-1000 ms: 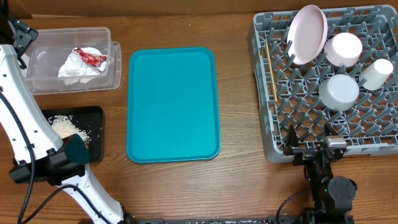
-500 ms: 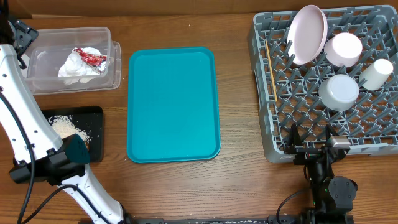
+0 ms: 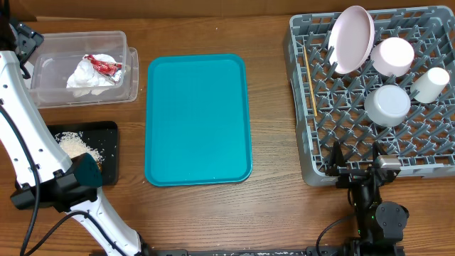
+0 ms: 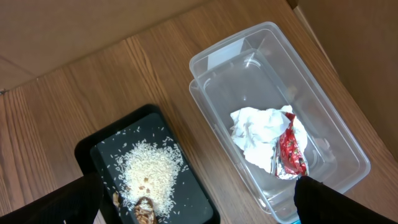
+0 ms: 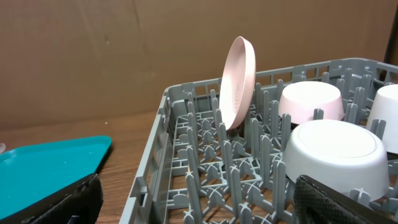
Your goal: Sort waste into correct bins and load items into the dishwasher
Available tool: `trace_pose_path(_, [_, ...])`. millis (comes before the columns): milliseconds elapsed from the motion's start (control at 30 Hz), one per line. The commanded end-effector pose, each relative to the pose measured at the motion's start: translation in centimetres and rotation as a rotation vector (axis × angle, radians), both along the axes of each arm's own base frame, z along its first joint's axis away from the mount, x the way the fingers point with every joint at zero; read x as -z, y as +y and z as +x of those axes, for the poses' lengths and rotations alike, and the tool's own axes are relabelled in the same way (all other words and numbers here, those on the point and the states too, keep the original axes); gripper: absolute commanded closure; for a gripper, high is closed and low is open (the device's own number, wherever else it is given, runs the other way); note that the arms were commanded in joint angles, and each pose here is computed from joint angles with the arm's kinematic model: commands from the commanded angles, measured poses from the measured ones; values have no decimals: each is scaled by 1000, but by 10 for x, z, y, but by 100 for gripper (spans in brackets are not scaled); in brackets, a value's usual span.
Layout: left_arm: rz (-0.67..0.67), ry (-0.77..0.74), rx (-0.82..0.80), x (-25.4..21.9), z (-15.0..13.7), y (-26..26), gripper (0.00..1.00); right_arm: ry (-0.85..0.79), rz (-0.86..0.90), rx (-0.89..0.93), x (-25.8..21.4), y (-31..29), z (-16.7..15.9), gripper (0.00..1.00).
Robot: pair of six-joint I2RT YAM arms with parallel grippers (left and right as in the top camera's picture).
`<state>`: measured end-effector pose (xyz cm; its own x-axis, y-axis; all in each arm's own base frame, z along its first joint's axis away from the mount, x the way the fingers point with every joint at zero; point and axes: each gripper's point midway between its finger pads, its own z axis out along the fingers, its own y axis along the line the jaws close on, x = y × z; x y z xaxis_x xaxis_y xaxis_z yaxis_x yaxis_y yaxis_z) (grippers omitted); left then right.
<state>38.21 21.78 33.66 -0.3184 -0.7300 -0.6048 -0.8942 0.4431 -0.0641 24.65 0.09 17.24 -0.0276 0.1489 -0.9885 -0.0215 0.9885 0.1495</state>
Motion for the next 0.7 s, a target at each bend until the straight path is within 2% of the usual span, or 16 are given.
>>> trace_pose_path(0, [12,1,1,-2,1,-1,0,-4,7,10,2,-2,0,0])
trace_pose_path(500, [9,8,2,1,1,-1,0,-4,7,10,2,-2,0,0])
trace_pose_path(667, [11,4,35,-10,-10,-20,0,-4,7,10,2,-2,0,0])
